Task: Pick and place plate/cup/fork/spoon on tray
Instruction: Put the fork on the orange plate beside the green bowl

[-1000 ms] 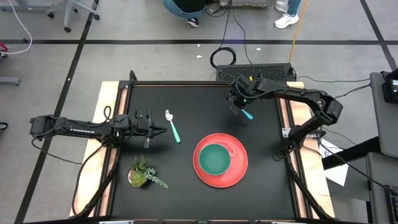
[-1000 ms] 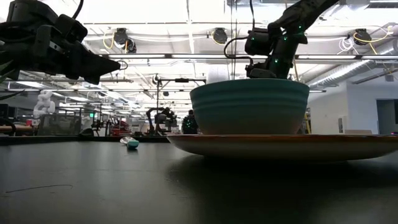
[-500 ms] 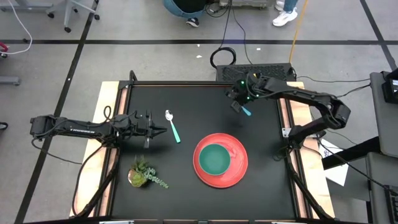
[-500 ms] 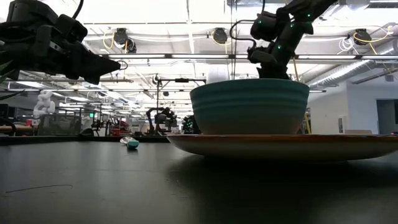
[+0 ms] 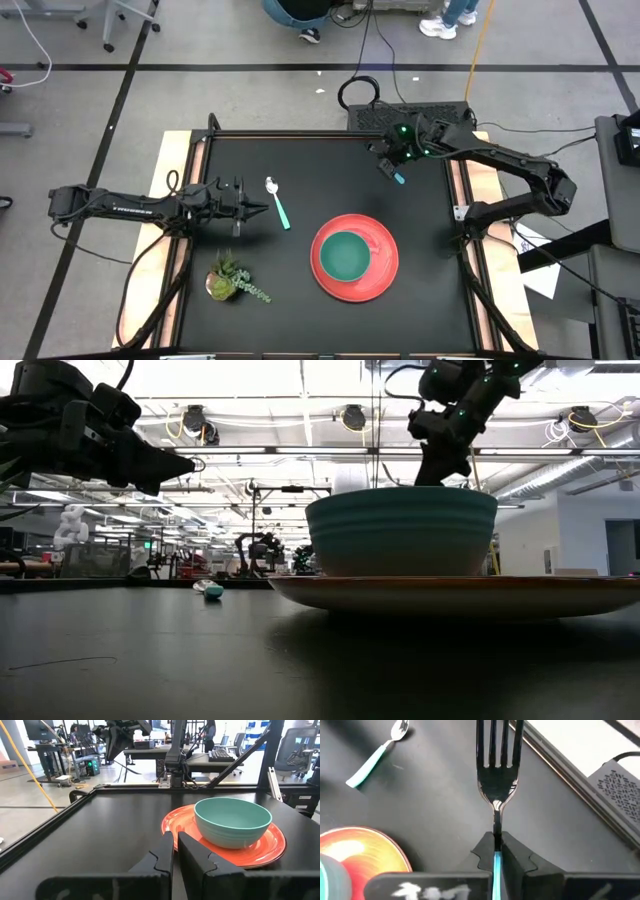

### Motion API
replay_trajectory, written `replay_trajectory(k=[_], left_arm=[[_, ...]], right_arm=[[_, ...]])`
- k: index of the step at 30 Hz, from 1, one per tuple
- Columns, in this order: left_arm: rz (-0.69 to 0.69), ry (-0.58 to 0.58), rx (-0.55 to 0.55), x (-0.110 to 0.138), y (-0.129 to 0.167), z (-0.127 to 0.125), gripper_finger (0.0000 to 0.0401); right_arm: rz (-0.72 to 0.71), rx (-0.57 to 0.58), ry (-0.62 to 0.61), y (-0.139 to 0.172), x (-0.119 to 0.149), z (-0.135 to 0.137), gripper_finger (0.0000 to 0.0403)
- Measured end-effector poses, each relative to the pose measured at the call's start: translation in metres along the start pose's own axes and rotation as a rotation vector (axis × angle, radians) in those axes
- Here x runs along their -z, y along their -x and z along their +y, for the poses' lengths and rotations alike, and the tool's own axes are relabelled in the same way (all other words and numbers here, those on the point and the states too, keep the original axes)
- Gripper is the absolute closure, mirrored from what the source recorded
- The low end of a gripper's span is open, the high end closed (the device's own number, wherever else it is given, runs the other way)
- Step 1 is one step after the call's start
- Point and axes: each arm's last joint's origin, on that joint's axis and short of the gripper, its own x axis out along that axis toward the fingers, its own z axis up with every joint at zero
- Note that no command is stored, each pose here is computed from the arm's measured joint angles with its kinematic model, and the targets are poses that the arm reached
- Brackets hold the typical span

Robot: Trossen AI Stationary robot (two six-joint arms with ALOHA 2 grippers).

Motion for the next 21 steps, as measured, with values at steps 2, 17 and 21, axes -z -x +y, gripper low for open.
replay_trajectory(k=[2, 17, 21], left_arm=[[0.0, 0.0, 0.0, 0.0, 0.0, 0.0, 0.037], [0.0, 0.0, -0.001, 0.0, 0.0, 0.0, 0.037], [0.0, 0.0, -0.001, 0.0, 0.0, 0.0, 0.037]], right_arm=[[-0.012, -0.004, 0.028, 0.004, 0.0, 0.001, 0.0397], [-0.204, -0.222, 0.099, -0.002, 0.049, 0.005, 0.04], [-0.268, -0.325, 0.1, -0.007, 0.063, 0.007, 0.04]])
